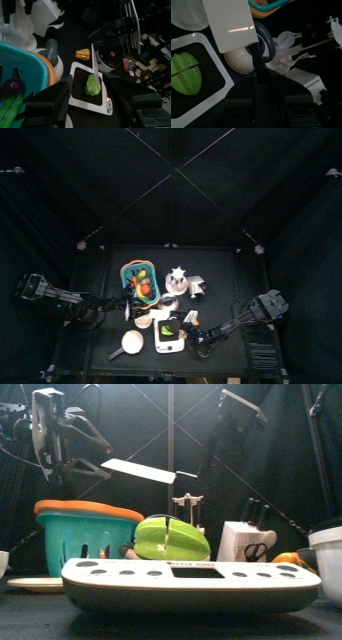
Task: Hand large knife to other hand
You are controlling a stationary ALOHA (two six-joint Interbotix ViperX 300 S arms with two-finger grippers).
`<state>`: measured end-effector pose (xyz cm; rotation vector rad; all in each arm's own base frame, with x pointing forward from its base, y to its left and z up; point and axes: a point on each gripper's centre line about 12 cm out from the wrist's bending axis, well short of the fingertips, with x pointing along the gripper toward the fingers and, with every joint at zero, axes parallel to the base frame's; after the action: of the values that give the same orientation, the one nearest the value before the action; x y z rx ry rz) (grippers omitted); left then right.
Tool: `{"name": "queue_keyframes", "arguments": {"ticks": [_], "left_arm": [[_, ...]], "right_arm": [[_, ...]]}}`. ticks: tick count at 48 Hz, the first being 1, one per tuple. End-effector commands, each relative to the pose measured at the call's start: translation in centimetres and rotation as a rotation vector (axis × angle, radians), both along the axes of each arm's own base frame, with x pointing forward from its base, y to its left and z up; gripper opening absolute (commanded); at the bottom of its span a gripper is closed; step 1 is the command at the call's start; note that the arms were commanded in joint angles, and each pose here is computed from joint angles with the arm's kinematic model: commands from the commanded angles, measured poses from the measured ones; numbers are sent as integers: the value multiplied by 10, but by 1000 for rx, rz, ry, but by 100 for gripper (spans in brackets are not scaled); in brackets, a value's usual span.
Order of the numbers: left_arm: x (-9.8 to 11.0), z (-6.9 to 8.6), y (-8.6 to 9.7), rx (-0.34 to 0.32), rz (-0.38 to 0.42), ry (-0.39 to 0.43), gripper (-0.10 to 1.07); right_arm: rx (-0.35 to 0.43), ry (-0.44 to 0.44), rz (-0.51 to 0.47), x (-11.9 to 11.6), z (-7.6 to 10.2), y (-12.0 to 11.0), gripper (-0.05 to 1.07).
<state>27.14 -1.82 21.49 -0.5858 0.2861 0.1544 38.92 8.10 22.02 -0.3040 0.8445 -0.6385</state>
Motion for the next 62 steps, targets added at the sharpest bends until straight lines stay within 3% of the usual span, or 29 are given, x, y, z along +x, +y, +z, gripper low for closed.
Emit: {"name": "queue_keyframes", "arguments": {"ticks": [1, 16, 32, 44, 50, 62], "left_arm": [[8, 11, -1, -18, 15, -34, 86], [17, 13, -2, -21, 18, -32, 81], [19, 14, -4, -19, 11, -34, 46], [19, 14, -3, -16, 13, -38, 34], [18, 13, -3, -14, 13, -34, 33], [17, 11, -3, -15, 14, -30, 32]], "right_arm": [[6, -36, -3, 3, 13, -1, 38], [-7, -44, -4, 5, 15, -5, 38], [-17, -56, -10, 6, 17, -8, 38], [-16, -59, -7, 8, 16, -10, 40], [-5, -58, 8, 9, 14, -7, 48], [1, -58, 33, 9, 11, -4, 82]]}}
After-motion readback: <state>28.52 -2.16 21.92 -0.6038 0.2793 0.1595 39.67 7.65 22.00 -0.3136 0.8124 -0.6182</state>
